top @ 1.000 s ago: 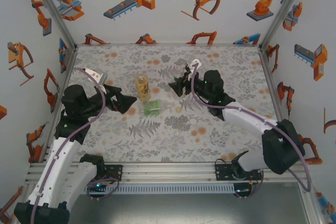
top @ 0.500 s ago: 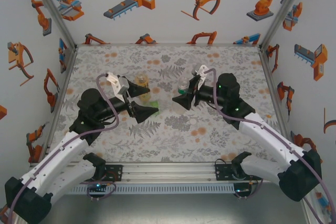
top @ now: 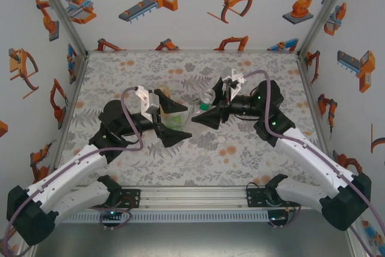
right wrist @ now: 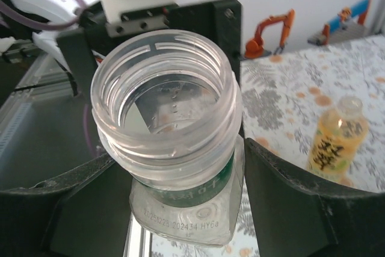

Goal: Screw on the bottle caps

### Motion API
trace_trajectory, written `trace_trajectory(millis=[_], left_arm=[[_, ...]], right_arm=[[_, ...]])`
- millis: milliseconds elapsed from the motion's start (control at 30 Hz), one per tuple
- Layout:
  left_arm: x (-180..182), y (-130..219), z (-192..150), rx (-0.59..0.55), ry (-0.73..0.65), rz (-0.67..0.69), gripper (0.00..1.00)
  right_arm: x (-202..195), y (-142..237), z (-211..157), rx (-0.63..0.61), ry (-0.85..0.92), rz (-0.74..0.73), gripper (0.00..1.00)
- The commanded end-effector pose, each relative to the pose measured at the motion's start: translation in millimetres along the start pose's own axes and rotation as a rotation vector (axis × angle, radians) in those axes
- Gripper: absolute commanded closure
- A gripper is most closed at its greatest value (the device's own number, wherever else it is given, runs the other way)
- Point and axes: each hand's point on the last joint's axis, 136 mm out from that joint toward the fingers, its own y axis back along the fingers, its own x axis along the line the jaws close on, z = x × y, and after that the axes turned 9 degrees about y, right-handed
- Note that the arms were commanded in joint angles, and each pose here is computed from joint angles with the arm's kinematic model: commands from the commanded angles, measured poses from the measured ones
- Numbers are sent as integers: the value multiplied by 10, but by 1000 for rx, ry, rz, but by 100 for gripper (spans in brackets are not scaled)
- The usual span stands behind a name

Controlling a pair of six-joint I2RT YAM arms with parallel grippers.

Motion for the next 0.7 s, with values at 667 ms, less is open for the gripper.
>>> trace_trajectory(millis=[667], left_arm=[[-371, -550, 110, 10, -58, -206, 14]], right_arm=[[380, -26, 529, -126, 100, 119, 81]])
